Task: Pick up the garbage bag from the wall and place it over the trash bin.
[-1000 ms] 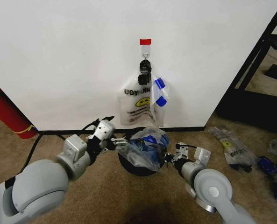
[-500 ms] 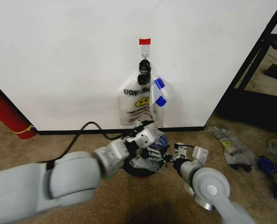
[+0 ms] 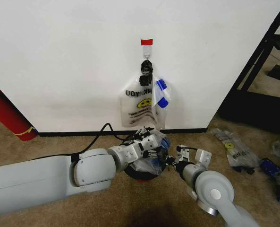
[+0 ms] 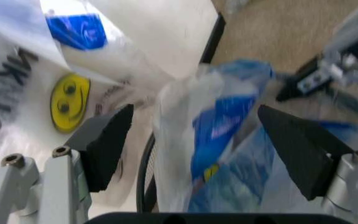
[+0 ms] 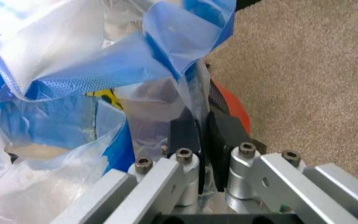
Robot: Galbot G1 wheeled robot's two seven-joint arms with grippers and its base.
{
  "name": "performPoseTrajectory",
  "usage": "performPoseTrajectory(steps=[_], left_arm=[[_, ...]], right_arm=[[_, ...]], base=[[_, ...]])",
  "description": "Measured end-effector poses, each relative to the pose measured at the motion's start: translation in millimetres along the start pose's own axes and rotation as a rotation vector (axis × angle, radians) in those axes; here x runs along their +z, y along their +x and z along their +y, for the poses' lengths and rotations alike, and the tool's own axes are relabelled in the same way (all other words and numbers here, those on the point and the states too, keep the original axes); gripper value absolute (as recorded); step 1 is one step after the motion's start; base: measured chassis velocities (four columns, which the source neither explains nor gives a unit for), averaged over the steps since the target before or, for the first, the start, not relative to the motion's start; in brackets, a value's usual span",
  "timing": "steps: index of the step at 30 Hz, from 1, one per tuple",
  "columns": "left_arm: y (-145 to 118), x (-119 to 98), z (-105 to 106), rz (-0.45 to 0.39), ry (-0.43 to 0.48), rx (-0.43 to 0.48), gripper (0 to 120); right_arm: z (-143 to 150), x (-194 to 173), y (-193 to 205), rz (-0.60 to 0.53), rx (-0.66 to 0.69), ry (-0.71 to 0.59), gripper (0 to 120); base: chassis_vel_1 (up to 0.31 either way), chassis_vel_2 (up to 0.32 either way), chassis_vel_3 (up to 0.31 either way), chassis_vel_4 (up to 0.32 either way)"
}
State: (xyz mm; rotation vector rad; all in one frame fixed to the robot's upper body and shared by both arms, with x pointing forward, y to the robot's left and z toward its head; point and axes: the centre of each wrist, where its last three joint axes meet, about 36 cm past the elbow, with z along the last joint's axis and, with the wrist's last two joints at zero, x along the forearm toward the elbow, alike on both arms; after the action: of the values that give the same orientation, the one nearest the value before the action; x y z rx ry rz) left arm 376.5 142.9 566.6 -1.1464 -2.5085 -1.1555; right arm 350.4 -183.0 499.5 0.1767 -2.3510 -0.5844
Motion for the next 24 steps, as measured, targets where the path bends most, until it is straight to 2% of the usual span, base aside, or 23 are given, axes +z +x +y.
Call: performPoseTrajectory(steps=[7, 10, 14, 16, 20, 24], left_arm=[[-1, -5, -3, 0.005, -0.022, 0.017, 80], [-4, -6, -4, 0.005, -0.025, 0.024, 74], [-7, -4, -5, 0.010, -0.038, 0.038, 55], [-8, -4, -5, 0.011, -0.039, 0.038, 52], [-13, -4, -7, 0.013, -0.046, 0.043, 34], [-15, -2, -9, 0.021, -0.051, 0.049, 22]], right_arm=[[1, -2, 0, -0.004, 0.002, 0.002, 1], [1, -2, -1, -0.004, 0.004, 0.002, 1], [1, 0, -1, 0.002, 0.006, 0.000, 1], [1, 1, 0, 0.003, 0.006, 0.000, 1], [1, 2, 0, 0.006, 0.004, 0.000, 1], [2, 2, 1, 0.005, 0.002, 0.001, 1]], base=[[0.000, 0.000, 0.000, 0.000], [0.000, 0.000, 0.000, 0.000], [0.000, 0.000, 0.000, 0.000], [0.000, 0.000, 0.000, 0.000], [0.000, 0.000, 0.000, 0.000], [0.000, 0.000, 0.000, 0.000]])
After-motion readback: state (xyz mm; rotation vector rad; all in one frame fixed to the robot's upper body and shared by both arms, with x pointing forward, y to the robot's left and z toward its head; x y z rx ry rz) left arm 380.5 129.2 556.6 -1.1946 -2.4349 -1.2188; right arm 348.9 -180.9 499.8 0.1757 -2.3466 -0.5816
